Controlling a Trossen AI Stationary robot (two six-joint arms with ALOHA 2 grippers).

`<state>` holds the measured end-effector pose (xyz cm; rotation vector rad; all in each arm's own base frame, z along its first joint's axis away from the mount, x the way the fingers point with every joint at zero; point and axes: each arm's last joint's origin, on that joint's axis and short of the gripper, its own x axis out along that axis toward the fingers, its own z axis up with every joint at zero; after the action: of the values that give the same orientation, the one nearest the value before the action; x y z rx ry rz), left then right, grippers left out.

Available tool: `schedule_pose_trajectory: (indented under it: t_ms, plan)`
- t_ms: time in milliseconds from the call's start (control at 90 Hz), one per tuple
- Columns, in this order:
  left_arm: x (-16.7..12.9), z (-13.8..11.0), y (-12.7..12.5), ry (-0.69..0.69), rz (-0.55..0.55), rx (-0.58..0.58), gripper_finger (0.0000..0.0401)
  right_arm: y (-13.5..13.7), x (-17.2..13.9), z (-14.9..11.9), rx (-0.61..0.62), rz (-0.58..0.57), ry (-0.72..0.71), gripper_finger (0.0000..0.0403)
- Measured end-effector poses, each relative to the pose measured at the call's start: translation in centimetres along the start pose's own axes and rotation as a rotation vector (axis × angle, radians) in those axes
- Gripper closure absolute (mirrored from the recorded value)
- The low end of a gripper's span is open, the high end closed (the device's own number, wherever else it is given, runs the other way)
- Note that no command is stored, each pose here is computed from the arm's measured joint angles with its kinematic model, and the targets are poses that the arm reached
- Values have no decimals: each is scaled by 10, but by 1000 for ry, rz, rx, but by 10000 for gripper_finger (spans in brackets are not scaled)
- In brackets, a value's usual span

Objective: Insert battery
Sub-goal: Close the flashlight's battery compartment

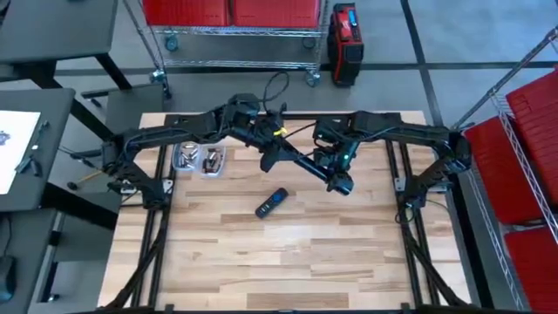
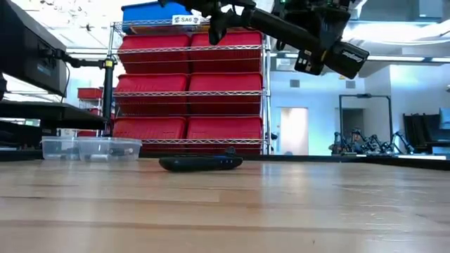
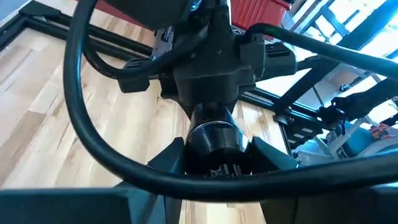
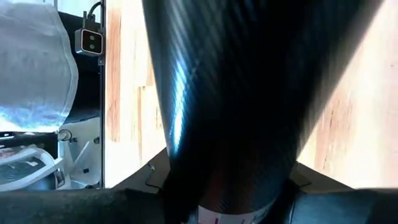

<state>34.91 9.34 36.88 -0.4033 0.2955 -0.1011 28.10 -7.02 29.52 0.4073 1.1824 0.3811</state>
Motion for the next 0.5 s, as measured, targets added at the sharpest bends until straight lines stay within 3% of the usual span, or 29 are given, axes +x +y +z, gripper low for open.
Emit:
schedule_pose_trajectory:
  t_ms: [500]
  plan:
    - [2,-6,-3,55,-6,11,269,-4,2,2,-24,-4,-3,266]
